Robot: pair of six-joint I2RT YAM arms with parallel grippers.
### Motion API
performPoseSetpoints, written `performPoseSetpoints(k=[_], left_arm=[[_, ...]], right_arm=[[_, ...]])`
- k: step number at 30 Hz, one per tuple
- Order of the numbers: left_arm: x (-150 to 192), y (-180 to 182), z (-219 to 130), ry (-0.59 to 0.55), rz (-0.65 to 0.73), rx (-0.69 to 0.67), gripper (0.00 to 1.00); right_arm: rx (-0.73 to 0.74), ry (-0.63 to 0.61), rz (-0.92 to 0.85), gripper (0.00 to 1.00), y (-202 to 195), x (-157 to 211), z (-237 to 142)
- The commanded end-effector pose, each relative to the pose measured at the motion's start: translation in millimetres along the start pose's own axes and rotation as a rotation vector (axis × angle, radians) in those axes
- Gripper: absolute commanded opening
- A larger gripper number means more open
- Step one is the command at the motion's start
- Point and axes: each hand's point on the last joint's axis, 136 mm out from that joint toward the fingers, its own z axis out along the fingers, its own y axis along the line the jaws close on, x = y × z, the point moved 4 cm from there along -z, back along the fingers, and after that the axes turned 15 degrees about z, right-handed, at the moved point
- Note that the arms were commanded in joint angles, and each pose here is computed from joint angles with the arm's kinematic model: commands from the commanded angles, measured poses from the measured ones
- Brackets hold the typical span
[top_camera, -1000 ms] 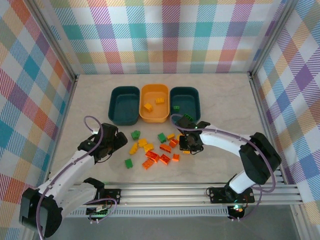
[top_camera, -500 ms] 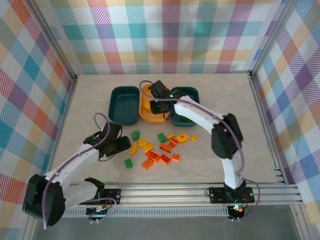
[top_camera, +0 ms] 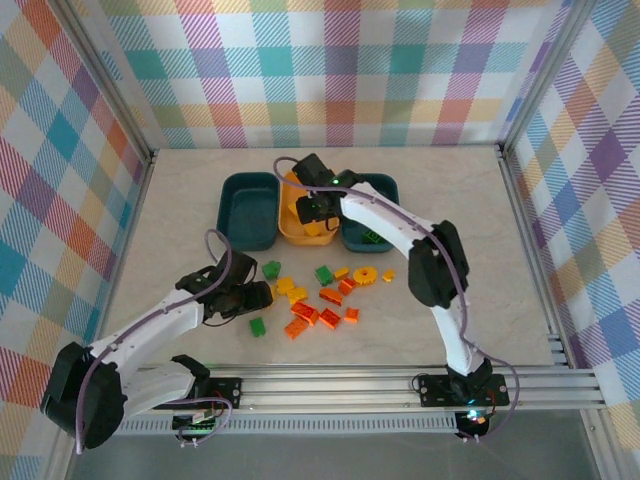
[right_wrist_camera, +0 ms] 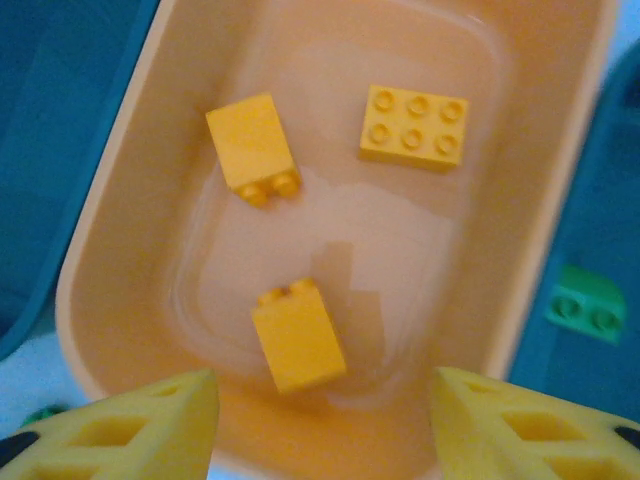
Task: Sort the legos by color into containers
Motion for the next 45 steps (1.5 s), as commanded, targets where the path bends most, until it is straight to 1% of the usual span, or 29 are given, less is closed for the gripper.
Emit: performPoseSetpoints(k=[1,2,5,8,13,15,19,24,28,29,33,40,42,45], left_arm=[[-7,-14,3,0.000,0.070,0.018,0.71],[-9,-16,6,0.001,0.089,0.014,0.70],[-13,-18,19,0.005,0.131,-0.010,0.64],[-18,-18,28,0.009,0.155,-0.039,0.62],[-30,-22,41,-0.027,0.190,-0.053,0.56],[-34,-24,46,-0.034,0.207,-0.053,0.54],[-38,-27,53,-0.031,0.228,-0.048,0.43],[-33,-23,53,-0.015,0.237,-0.062,0.37],[-28,-19,52,-0.005,0.228,-0.071,0.33],[-27,-19,50,-0.003,0.222,-0.071,0.30],[-27,-18,39,-0.004,0.189,-0.075,0.26],[-34,-19,-4,-0.076,0.135,-0.054,0.23],[-40,-24,-20,-0.114,0.125,-0.026,0.22],[-71,-36,-47,-0.229,0.137,-0.004,0.23]], right_arm=[[-0.039,-0.065,0.033,0.58,-9,-2,-43],[-0.036,-0.061,0.041,0.59,-16,7,-48],[-0.022,-0.050,0.064,0.59,-35,29,-59],[0.008,-0.022,0.072,0.59,-53,52,-64],[0.050,0.015,0.091,0.59,-77,81,-69],[0.069,0.034,0.108,0.59,-87,89,-67],[0.091,0.071,0.156,0.59,-106,106,-61],[0.124,0.097,0.226,0.59,-134,118,-54],[0.126,0.127,0.316,0.60,-157,130,-43],[0.128,0.133,0.339,0.59,-162,132,-41],[0.129,0.136,0.390,0.59,-175,136,-38],[0.142,0.138,0.449,0.59,-191,140,-32],[0.144,0.149,0.487,0.59,-194,143,-30],[0.144,0.146,0.543,0.60,-195,142,-24]])
